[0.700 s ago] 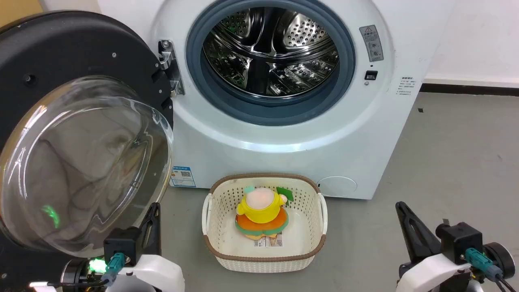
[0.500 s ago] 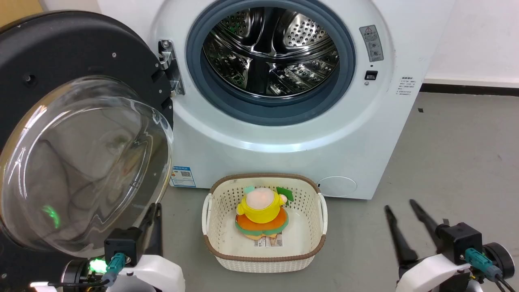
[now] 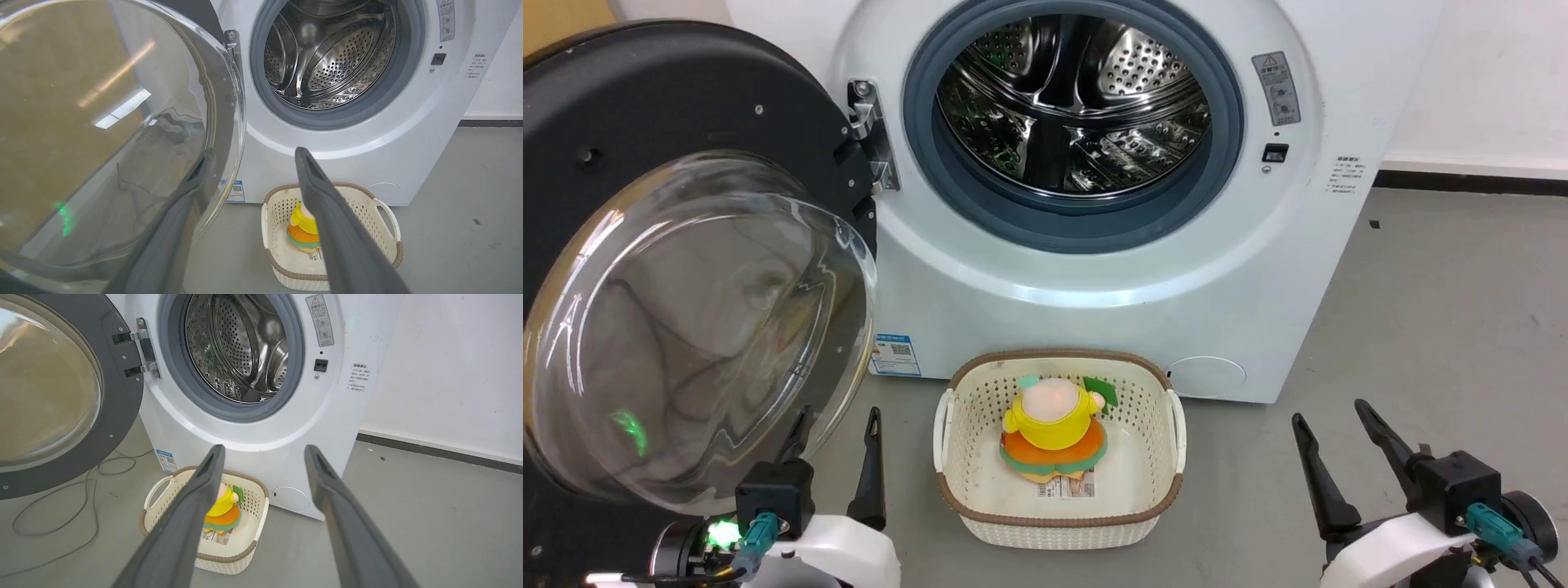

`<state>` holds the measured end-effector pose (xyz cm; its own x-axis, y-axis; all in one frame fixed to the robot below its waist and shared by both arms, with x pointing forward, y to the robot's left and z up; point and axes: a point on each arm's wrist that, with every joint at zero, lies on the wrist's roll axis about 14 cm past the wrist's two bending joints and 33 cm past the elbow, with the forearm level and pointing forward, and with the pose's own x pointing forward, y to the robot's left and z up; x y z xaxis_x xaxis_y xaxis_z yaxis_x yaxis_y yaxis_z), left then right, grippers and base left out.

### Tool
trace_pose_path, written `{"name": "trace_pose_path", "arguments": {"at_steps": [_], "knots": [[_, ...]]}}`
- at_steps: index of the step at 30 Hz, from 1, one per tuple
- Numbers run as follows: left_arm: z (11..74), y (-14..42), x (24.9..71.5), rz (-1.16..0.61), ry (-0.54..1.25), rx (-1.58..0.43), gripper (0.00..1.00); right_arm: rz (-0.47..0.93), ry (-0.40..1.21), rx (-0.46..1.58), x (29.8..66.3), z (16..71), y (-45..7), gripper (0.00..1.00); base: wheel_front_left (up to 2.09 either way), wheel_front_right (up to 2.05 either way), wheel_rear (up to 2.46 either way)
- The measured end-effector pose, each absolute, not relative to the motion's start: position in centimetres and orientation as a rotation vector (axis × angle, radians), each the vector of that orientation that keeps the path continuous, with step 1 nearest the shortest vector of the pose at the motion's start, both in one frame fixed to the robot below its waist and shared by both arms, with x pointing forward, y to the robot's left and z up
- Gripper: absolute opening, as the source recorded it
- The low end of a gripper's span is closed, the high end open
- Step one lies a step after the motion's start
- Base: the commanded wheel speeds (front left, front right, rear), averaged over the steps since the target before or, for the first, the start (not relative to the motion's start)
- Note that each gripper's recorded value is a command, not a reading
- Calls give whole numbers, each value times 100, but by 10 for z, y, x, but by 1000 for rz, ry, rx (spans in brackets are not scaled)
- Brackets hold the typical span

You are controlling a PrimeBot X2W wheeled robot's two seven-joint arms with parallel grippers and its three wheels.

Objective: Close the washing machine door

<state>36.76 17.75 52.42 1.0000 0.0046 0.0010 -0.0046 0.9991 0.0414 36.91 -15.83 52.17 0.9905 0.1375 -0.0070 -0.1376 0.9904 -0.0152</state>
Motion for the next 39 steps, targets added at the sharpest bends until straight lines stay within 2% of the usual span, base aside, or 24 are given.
{"name": "trace_pose_path", "arguments": {"at_steps": [39], "knots": [[546,243,314,241,-119,33,100,388,-57,88,386,530,-73,100,0,0,0]]}}
